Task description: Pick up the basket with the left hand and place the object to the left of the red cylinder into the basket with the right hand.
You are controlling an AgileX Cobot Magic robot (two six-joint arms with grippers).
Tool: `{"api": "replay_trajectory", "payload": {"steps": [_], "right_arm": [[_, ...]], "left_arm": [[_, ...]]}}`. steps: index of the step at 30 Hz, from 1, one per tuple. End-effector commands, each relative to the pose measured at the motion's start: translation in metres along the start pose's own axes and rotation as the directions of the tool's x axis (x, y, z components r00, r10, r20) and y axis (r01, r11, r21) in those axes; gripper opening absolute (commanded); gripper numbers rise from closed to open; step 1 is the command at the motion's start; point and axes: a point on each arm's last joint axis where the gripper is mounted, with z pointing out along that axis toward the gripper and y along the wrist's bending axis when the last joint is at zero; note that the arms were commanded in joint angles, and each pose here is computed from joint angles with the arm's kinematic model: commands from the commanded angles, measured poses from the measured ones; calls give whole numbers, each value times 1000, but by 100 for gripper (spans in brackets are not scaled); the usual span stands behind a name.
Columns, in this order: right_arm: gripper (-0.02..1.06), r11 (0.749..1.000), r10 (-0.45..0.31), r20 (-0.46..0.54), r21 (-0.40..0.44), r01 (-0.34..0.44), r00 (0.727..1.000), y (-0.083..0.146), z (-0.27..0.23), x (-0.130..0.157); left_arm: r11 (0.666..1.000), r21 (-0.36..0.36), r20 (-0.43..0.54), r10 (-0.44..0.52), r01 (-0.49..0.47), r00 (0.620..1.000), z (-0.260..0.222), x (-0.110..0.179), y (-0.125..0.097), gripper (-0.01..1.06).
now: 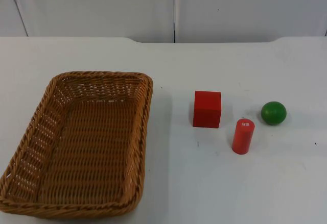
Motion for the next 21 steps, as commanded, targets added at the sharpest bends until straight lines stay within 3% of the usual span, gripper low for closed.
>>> {"api": "replay_trajectory", "payload": {"steps": [1, 21], "right_arm": [[105, 1000, -9, 6, 13, 9, 1000, -1, -1, 0], [105, 1000, -10, 6, 14, 10, 1000, -1, -1, 0]], "left_arm": [[1000, -2, 17, 1, -1, 1000, 1, -7, 0, 105], [1000, -1, -70, -10, 10, 997, 32, -27, 2, 105]]}}
